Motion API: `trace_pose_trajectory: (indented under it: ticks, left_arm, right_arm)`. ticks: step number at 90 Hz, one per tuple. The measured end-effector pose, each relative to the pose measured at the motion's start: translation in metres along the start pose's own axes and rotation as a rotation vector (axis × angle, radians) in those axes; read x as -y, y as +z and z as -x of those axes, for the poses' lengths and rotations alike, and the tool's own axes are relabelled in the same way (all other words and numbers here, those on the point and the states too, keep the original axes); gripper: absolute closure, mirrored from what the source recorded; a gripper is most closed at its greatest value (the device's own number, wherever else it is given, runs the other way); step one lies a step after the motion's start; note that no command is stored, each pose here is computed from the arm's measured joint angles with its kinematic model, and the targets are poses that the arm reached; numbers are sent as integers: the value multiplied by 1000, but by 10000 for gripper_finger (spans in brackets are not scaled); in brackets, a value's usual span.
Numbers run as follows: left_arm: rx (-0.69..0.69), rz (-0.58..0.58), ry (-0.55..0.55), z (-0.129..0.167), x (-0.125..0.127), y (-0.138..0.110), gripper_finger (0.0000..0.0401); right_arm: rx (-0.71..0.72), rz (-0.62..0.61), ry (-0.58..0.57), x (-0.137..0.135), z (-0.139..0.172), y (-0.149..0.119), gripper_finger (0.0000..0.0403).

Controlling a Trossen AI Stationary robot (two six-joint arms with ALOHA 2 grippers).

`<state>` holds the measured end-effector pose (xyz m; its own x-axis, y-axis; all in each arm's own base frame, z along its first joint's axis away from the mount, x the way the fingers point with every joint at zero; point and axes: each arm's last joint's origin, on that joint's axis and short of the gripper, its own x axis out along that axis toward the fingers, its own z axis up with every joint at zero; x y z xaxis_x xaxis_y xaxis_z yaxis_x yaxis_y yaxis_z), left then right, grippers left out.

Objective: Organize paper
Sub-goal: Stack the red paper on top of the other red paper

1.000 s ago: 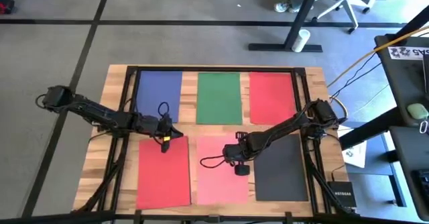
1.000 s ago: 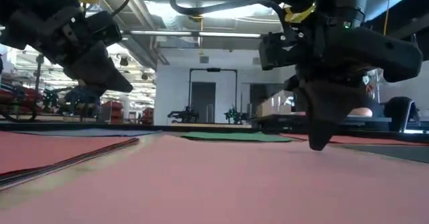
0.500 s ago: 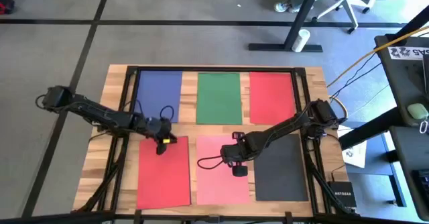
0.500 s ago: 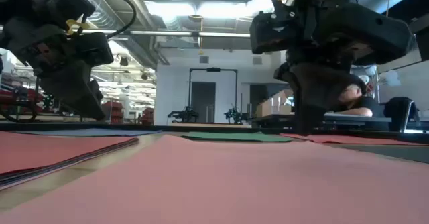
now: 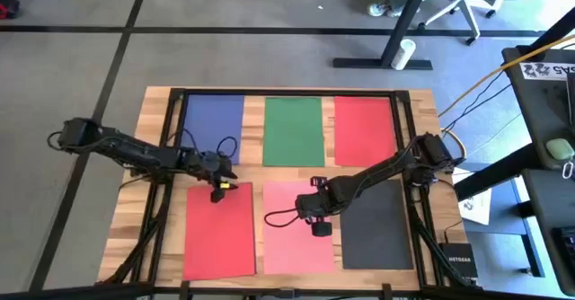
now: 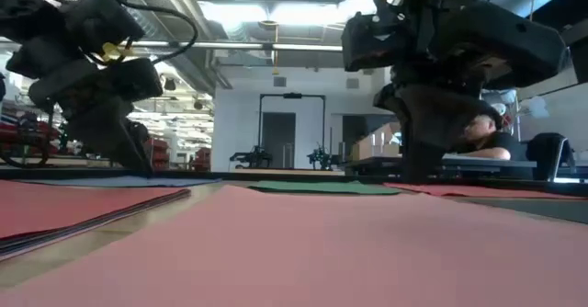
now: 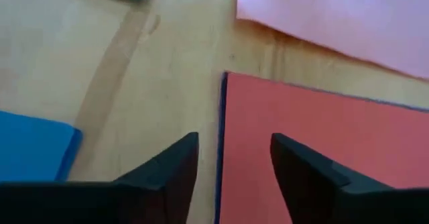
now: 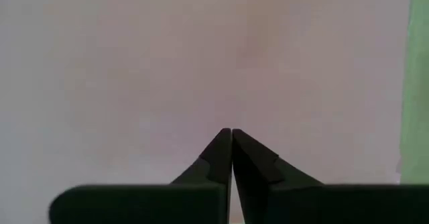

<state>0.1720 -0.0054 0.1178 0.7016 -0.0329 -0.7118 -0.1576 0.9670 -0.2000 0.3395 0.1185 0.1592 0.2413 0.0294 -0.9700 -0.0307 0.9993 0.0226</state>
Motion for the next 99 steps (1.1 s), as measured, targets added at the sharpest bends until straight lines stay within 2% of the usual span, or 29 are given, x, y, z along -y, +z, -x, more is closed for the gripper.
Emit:
trace_pose_trajectory:
  ticks: [36, 51, 65, 90, 99]
  left_arm:
    - [-51, -92, 78, -11, -4, -5, 212]
    - [-48, -95, 103, -11, -4, -2, 216]
    - [-35, -96, 103, -10, -2, 6, 243]
    - [-11, -121, 55, -10, 2, 15, 320]
    - [9, -132, 41, -9, 4, 21, 332]
  right_arm:
    - [3, 0, -7, 0, 0, 0, 403]
    - [3, 0, -7, 0, 0, 0, 403]
    - [3, 0, -7, 0, 0, 0, 403]
    - [4, 0, -7, 0, 0, 0, 403]
    - [3, 0, -7, 0, 0, 0, 403]
